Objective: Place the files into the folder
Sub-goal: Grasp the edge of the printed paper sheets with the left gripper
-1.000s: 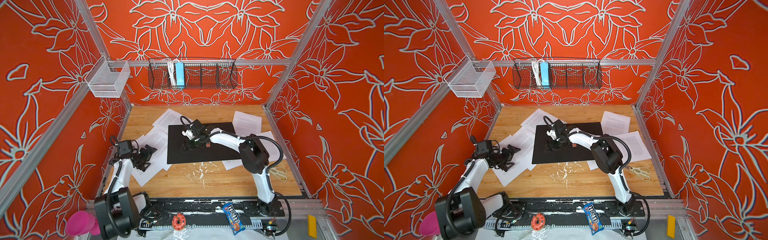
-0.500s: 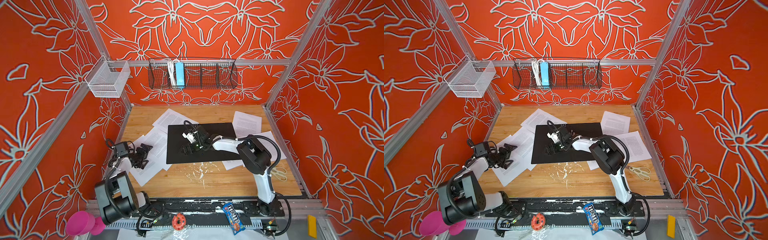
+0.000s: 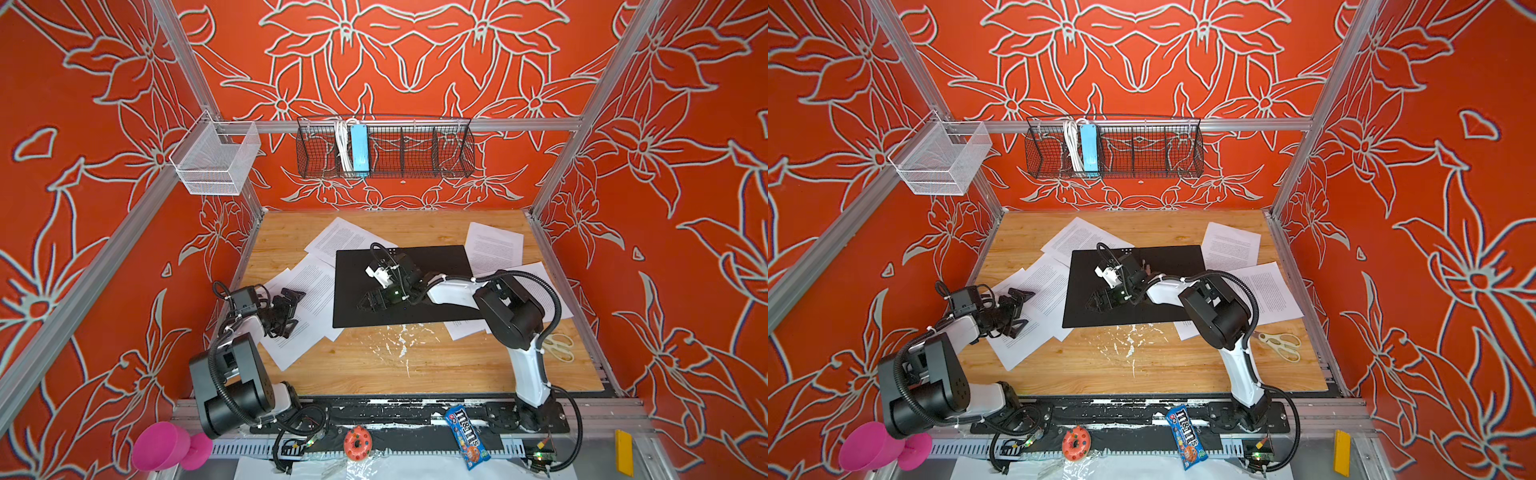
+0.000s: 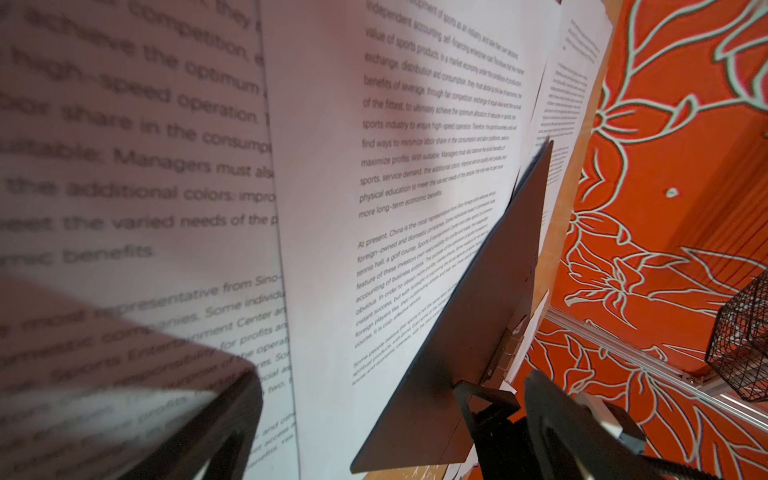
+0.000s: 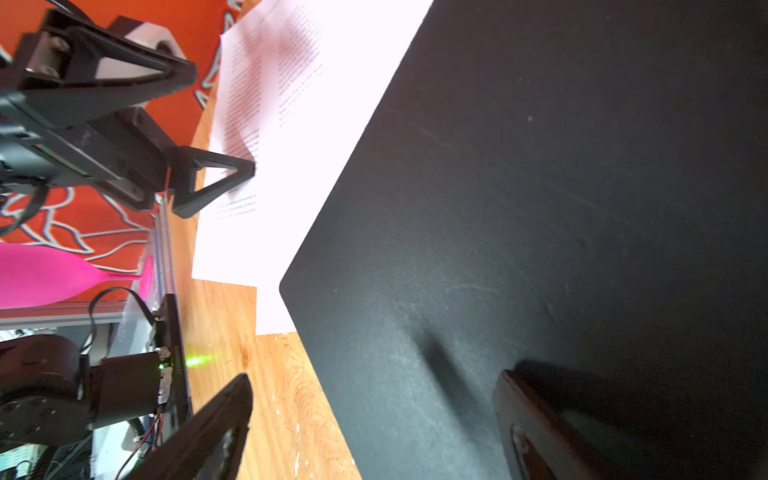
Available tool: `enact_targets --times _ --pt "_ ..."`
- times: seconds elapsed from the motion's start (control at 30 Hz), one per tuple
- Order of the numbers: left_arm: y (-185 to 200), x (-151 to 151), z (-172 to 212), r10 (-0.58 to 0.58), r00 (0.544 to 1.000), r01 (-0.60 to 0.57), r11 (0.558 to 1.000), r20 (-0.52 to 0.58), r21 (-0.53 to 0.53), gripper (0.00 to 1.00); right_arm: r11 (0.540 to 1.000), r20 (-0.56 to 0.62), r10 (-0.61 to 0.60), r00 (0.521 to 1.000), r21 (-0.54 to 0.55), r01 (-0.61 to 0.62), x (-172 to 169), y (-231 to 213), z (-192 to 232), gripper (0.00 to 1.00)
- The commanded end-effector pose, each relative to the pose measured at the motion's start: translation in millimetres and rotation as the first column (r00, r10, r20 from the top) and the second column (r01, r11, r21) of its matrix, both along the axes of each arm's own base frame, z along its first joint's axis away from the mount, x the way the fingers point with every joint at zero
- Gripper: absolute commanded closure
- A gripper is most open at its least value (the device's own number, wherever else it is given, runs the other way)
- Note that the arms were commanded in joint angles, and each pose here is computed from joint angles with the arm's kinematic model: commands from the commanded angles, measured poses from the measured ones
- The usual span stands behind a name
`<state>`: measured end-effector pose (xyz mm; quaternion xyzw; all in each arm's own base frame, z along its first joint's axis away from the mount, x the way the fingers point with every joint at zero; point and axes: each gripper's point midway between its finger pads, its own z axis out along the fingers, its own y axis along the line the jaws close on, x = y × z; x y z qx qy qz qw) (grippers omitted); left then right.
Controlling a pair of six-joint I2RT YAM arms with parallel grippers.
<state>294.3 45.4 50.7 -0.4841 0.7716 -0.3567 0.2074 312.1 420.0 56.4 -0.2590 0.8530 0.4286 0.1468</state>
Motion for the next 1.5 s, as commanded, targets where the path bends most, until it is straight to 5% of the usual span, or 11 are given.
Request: enact_targets --times 0.0,0.6,0.93,1.47 --pt "-5 -9 -18 0.006 0.999 -0.007 0.999 -0.043 -0.031 0.01 0.999 -0.098 0.001 0.995 -0.052 -0.006 -15 -6 -27 0.08" --pt "-17 12 26 -0.032 0.975 0.050 0.996 0.218 -0.077 0.02 1.000 -0.169 0.016 0.985 -0.023 -0.020 -15 1 -34 0.08" --pt "-24 11 18 -0.044 0.984 0.056 0.996 0.173 -0.067 0.00 1.000 -0.196 0.017 0.980 -0.004 -0.019 -15 3 -35 0.09" --pt "-20 5 1 -0.015 0.998 0.019 0.997 0.058 -0.078 0.55 0.998 -0.202 0.025 0.979 0.061 -0.013 -12 4 -22 0.06"
